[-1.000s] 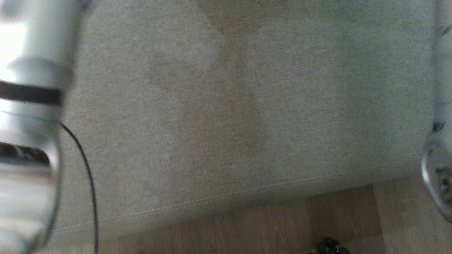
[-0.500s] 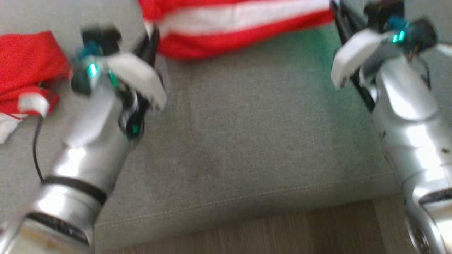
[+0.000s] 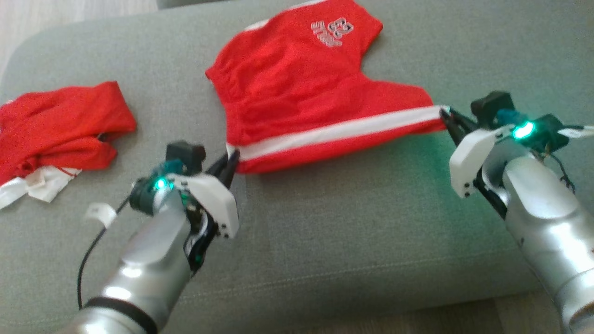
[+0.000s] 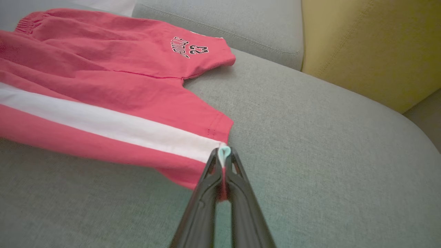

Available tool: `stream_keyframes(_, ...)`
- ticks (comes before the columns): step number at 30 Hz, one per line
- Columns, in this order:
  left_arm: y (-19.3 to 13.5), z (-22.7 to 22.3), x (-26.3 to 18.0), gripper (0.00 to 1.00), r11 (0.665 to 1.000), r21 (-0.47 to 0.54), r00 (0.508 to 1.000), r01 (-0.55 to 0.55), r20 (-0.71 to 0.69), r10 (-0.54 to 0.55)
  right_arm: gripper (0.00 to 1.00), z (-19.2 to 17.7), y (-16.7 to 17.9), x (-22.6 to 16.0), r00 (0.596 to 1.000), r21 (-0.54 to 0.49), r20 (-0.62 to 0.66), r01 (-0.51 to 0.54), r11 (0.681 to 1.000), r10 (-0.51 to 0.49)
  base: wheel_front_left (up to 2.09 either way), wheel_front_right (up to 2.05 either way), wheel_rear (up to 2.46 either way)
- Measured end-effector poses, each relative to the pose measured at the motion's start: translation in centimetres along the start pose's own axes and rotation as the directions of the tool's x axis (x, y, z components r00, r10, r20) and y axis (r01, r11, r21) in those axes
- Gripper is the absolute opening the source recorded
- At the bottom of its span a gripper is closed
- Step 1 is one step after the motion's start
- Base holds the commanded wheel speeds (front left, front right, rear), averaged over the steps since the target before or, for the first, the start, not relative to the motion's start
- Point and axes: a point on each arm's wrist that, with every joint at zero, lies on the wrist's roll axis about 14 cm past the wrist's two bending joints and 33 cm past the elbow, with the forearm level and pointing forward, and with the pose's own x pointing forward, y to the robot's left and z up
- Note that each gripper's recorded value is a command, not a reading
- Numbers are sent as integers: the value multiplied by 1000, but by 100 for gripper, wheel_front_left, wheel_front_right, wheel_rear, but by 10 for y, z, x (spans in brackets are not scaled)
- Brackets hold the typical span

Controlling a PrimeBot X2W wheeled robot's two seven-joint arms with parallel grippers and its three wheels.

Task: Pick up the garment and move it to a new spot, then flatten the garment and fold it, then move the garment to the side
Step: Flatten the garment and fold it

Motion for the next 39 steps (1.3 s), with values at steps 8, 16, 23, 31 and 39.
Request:
stream_keyframes(8,-21,-12,-24,0,1000,11,1000,19,-2,-19,0,-9,3,-30,997,-34,-53,-49,998,47,0,0,0)
stream_keyframes(16,-45,-28,-52,0,999,-7,999,52,4,-52,0,-40,10,-75,975,-25,-185,-129,991,122,0,0,0)
stream_keyframes(23,-57,-36,-69,0,997,-20,997,77,14,-76,0,-47,5,-104,956,-39,-244,-179,983,164,0,0,0)
stream_keyframes(31,-76,-52,-96,0,990,-68,992,127,-6,-127,0,-64,10,-142,915,-1,-336,-240,971,226,0,0,0)
stream_keyframes(39,-101,-60,-117,0,974,-135,981,181,-44,-189,0,-76,10,-172,868,45,-420,-271,961,265,0,0,0)
